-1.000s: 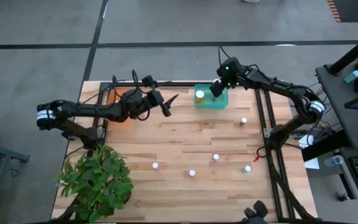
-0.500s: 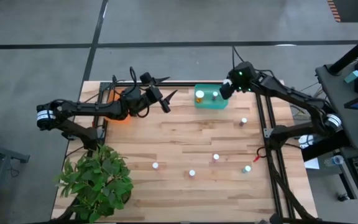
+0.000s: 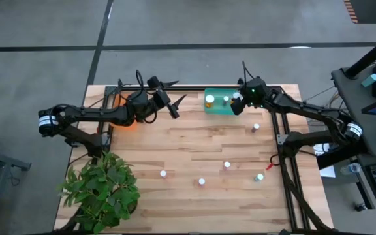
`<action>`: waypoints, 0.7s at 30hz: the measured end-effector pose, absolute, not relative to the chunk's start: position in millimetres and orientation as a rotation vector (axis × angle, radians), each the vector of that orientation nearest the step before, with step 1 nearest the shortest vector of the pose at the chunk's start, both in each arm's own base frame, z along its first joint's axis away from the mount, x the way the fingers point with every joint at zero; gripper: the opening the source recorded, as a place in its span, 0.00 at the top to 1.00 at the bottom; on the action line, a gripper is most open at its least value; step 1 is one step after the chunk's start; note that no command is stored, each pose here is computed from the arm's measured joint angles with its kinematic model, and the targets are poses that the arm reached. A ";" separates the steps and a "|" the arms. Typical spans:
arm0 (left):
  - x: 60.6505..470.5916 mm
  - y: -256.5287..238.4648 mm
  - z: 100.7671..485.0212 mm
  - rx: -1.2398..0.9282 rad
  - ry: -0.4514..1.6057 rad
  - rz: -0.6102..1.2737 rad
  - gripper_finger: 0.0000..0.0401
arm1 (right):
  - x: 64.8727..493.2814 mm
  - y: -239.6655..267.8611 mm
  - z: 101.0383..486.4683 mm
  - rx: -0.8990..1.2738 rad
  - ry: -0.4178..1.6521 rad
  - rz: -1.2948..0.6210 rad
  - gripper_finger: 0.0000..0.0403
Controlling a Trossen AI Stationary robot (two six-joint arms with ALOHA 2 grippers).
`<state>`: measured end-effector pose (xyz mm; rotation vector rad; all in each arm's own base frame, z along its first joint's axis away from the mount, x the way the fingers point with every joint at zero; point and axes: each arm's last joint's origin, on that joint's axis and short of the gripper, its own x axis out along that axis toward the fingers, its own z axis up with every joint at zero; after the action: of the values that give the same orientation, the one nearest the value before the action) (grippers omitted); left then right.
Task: Pick and place medicine bottles into bin by pill shape (circle, oval)
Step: Put the orange capsule bottle into the green bin
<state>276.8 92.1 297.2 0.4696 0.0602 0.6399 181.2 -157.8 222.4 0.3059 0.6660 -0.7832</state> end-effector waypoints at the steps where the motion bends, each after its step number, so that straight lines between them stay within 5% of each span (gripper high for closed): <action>1: 276.8 92.1 297.3 0.459 0.056 0.640 0.30 | 181.7 -158.2 220.9 0.305 0.674 -0.781 0.50; 21: 276.8 91.8 296.9 0.432 0.049 0.639 0.30 | 188.9 -164.4 200.6 0.293 0.779 -0.758 0.50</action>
<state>276.8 91.8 296.9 0.4316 0.0489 0.6389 188.9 -164.4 200.6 0.2933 0.7788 -0.7578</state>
